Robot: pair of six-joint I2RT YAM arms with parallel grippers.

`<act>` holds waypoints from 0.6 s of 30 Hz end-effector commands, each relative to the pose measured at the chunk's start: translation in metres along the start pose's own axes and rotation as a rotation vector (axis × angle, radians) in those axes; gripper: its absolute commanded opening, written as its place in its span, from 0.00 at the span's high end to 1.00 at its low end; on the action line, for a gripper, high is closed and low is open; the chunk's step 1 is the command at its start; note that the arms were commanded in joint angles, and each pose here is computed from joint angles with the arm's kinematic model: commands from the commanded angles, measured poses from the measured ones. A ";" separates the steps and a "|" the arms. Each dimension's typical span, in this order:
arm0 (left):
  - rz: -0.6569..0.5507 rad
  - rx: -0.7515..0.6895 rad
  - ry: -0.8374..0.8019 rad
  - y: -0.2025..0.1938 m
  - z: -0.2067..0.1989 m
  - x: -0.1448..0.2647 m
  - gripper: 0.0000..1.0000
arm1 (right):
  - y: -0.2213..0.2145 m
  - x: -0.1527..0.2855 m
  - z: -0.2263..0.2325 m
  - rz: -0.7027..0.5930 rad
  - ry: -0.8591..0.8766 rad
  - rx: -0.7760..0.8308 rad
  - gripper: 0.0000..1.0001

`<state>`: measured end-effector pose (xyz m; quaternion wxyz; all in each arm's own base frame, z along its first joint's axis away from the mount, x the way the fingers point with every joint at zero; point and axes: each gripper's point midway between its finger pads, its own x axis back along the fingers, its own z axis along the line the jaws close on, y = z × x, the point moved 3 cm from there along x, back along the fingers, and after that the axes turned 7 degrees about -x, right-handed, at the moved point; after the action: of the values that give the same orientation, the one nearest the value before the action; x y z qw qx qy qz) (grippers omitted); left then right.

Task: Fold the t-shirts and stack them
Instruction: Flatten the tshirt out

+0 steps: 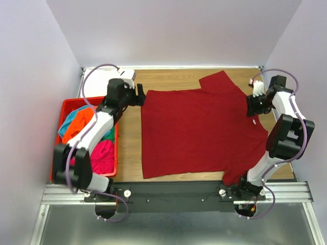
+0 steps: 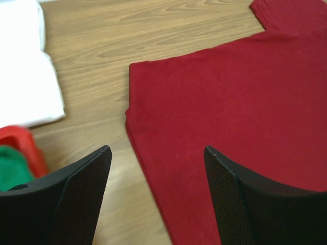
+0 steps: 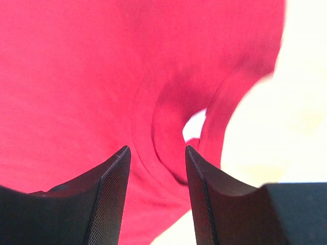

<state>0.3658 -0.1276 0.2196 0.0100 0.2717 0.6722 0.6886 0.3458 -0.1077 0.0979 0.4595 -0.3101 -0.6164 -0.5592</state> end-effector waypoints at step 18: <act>0.484 0.194 -0.049 -0.117 0.035 -0.155 0.40 | 0.042 0.033 0.129 -0.290 0.524 -0.004 0.43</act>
<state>0.4760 -0.1400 0.0597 -0.1650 0.4150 0.6581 0.6061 0.3488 0.0134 0.1542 0.5145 -0.0866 -0.5310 -0.6677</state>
